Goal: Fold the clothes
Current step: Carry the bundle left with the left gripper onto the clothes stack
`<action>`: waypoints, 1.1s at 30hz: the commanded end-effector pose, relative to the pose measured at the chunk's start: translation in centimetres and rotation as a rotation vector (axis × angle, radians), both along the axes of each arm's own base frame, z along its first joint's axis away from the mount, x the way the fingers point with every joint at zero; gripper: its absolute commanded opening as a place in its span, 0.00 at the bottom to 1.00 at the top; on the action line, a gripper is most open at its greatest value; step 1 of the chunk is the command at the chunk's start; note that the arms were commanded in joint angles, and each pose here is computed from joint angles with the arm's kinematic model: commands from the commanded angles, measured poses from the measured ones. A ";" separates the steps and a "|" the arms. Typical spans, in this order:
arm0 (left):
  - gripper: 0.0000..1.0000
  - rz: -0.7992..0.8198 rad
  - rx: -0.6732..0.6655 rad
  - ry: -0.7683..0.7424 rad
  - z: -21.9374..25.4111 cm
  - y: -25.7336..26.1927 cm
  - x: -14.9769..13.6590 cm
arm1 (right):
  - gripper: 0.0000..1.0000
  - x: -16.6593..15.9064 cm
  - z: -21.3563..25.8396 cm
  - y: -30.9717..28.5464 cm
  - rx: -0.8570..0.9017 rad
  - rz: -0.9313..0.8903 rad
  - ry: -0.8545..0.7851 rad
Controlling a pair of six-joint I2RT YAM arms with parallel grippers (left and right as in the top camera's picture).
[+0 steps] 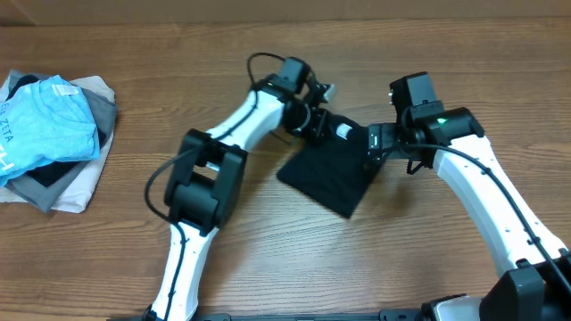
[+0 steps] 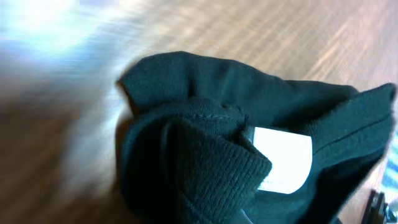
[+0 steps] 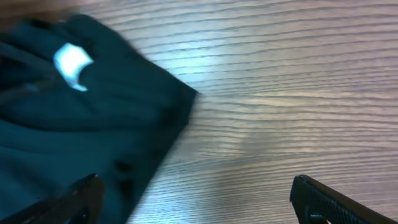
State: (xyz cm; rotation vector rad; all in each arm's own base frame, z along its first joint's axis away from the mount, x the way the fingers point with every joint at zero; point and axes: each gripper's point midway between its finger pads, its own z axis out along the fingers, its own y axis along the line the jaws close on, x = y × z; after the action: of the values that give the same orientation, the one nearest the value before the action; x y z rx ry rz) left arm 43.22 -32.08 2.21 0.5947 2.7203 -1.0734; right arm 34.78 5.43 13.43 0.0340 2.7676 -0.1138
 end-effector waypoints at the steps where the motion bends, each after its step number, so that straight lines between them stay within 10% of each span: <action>1: 0.04 0.176 0.019 -0.156 7.4 6.7 5.0 | 1.00 0.3 3.1 -1.4 0.029 -0.056 -0.095; 9: 0.04 0.535 0.254 -0.321 17.4 22.4 6.7 | 1.00 -0.1 5.8 -3.9 0.040 -0.124 -0.174; 20: 0.04 1.004 0.495 -0.434 26.9 41.9 1.1 | 1.00 -0.6 5.8 -4.4 0.027 -0.123 -0.160; 33: 0.05 1.350 0.584 -0.408 27.1 57.6 -3.5 | 1.00 -0.8 5.6 -4.4 0.025 -0.123 -0.150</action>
State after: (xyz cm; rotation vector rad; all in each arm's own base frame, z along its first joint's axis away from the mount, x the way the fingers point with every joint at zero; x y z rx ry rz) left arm 40.17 23.08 29.13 -0.7767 2.2200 0.1331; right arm 33.90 1.18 18.04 0.2046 2.6456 -0.1083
